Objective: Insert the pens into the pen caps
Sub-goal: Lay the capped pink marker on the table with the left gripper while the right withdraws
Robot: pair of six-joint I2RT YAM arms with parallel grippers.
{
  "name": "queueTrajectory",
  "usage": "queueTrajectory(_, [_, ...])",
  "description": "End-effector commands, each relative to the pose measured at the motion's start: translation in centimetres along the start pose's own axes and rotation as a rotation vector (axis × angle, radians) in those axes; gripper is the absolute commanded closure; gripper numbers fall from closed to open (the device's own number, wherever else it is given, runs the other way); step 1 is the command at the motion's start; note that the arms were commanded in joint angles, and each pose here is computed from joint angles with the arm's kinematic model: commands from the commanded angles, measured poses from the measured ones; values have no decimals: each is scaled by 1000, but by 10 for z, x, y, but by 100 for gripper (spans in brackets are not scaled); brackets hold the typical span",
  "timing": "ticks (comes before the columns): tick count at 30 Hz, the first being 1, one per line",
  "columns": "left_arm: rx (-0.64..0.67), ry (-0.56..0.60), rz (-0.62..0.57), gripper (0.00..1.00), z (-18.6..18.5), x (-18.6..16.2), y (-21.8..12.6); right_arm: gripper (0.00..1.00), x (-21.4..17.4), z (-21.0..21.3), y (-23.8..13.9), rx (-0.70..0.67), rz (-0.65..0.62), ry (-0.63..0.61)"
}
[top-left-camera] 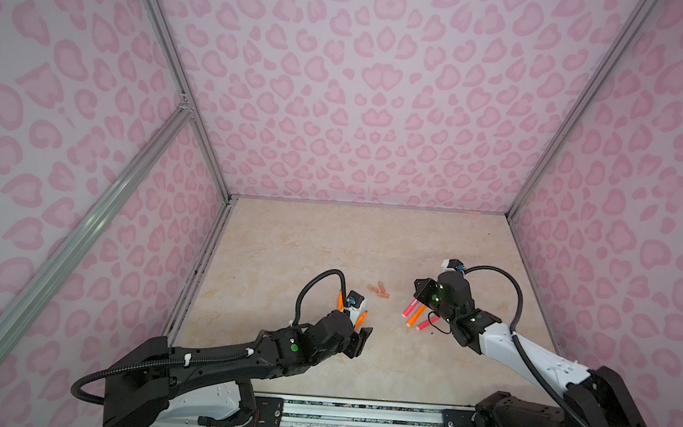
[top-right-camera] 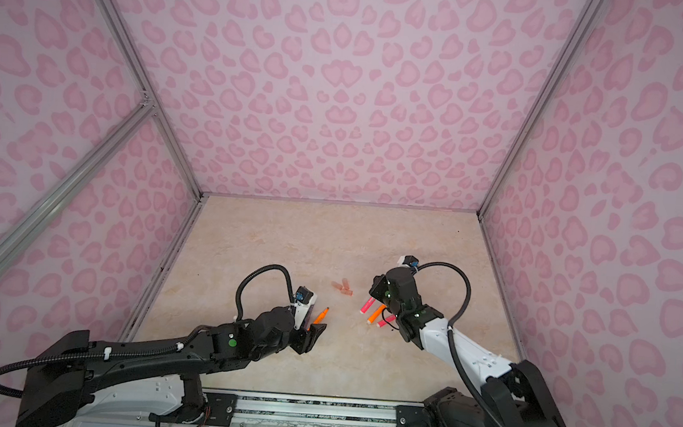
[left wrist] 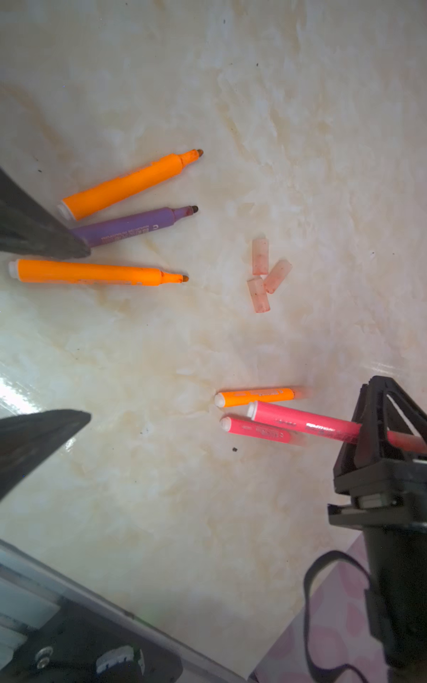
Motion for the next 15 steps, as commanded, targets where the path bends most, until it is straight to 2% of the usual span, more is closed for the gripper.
queueTrajectory(1, [49,-4,23,35,5,-1,7,100,-14,-1,26,16,113,0])
queueTrajectory(4, [68,8,53,36,4,-5,16,100,-21,-14,44,-43,156,-14])
queueTrajectory(11, [101,16,83,36,6,-9,26,100,-40,-41,58,-131,216,-45])
queueTrajectory(15, [106,19,94,35,5,-10,30,95,-46,-51,58,-156,229,-52])
Point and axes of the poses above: each gripper's point midway between its finger pads, its own y axis out along the fingers, its own z axis along the line the jaws close on, x = y × z, the point moved 1 cm from there along -y, back along the fingers, and after that the axes turned 3 degrees about y, right-handed, at the moved point
